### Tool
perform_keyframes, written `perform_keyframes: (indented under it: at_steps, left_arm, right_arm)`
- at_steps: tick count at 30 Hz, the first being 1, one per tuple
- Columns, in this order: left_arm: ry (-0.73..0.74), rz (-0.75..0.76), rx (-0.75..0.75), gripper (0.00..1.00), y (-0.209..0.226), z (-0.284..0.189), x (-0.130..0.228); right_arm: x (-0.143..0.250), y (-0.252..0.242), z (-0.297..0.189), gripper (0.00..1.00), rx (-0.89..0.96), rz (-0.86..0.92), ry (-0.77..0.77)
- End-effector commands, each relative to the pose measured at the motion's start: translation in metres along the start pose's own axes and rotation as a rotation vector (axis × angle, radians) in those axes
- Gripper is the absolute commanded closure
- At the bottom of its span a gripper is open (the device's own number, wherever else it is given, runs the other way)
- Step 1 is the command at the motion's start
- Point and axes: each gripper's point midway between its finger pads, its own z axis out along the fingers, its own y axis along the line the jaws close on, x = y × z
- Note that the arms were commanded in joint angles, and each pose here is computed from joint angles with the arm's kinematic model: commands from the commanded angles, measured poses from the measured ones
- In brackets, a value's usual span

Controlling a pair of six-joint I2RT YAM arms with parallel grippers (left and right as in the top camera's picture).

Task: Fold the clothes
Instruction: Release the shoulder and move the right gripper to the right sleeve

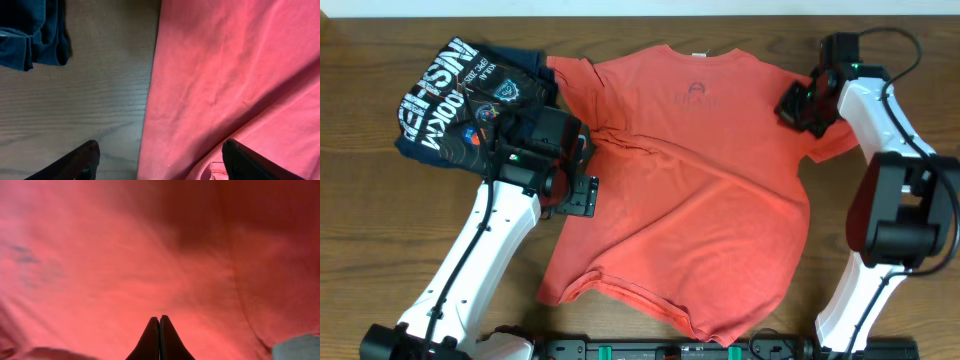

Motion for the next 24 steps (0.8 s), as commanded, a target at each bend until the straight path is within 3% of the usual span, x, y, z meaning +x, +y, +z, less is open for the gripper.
perform_keyframes:
  at_steps: [1,7,10,12,19,22,24]
  left_arm:
    - [-0.038,-0.005,-0.001,0.19,0.001,-0.007,-0.01]
    - [-0.038,-0.016,0.0,0.2,0.001,-0.007,-0.009]
    - [-0.037,-0.016,0.0,0.2,0.001,-0.007,-0.009]
    - [-0.037,-0.016,0.0,0.2,0.001,-0.007,-0.009]
    - [-0.041,-0.016,0.0,0.2,0.001,-0.007,-0.01]
    - [-0.047,-0.016,0.001,0.19,0.001,-0.007,-0.012]
    - [-0.053,-0.017,0.002,0.19,0.001,-0.007,-0.013]
  right_arm:
    - [0.027,-0.016,0.036,0.99,0.037,0.013,0.106]
    - [0.038,-0.064,0.069,0.99,0.181,0.09,0.139]
    - [0.003,-0.113,0.064,0.99,0.372,0.142,-0.019]
    - [-0.044,-0.146,0.047,0.99,0.435,0.203,-0.189]
    - [-0.156,-0.183,-0.032,0.99,0.283,0.376,-0.448]
    - [-0.187,-0.172,-0.062,0.99,0.148,0.287,-0.487]
    - [-0.198,-0.153,-0.078,0.94,0.043,0.171,-0.484]
